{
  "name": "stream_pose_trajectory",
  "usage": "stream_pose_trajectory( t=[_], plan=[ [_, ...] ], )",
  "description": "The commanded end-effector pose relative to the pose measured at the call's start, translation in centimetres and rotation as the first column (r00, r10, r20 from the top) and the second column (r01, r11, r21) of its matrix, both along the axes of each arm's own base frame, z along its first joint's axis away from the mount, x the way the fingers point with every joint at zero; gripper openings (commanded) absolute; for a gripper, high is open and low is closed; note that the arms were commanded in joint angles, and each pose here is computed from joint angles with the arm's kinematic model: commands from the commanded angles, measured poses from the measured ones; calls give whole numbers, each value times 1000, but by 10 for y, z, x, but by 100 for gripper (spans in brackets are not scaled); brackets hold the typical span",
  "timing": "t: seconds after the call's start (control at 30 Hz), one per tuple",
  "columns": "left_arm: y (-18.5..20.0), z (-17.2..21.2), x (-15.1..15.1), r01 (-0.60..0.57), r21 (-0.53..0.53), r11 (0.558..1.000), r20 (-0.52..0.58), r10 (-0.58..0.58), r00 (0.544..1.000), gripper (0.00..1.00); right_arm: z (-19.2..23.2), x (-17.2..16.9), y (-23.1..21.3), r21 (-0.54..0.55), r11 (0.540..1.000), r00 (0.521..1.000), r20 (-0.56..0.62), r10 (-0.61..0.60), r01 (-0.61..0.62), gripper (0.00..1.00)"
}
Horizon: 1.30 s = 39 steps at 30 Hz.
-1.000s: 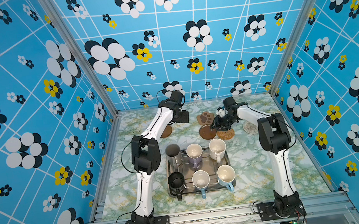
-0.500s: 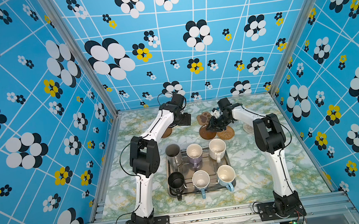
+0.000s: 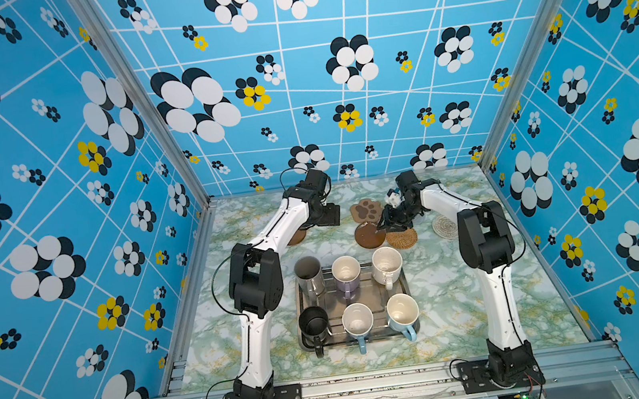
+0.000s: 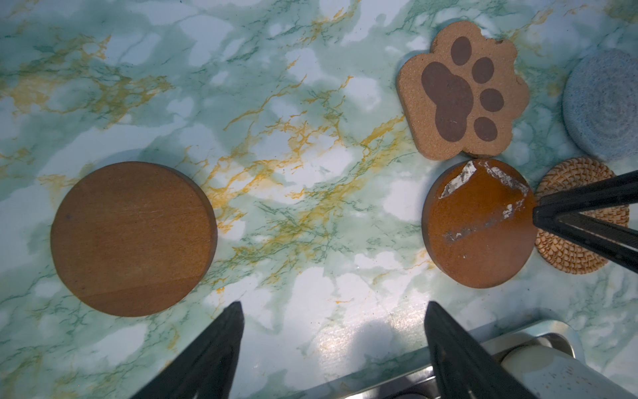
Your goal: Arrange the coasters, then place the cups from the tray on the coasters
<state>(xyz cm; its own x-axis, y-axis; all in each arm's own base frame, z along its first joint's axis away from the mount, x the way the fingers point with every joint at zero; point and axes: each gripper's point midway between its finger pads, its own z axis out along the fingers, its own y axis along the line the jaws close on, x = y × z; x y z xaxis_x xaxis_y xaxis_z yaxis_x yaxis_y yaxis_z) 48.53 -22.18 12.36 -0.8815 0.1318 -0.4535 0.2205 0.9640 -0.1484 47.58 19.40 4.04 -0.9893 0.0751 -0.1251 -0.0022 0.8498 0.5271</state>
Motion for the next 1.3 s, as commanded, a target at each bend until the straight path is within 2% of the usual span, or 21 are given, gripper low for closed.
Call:
stream_pose_trajectory(
  t=[0.0, 0.23, 0.57, 1.27],
  plan=[
    [-7, 18, -6, 8, -38, 999, 21, -8, 1000, 84, -1, -13, -15, -52, 999, 1000, -21, -2, 1, 41],
    [-7, 17, -8, 7, -37, 999, 16, -7, 1000, 84, -12, -21, -10, -19, 1000, 999, -52, -15, 14, 40],
    [-9, 14, -11, 6, -42, 999, 8, -5, 1000, 83, -20, -23, 31, 37, 999, 997, -66, 41, -39, 38],
    [-4, -3, -16, -2, -32, 999, -27, 1, 1000, 83, -19, 13, 114, 167, 983, 996, -38, 84, -76, 33]
  ],
)
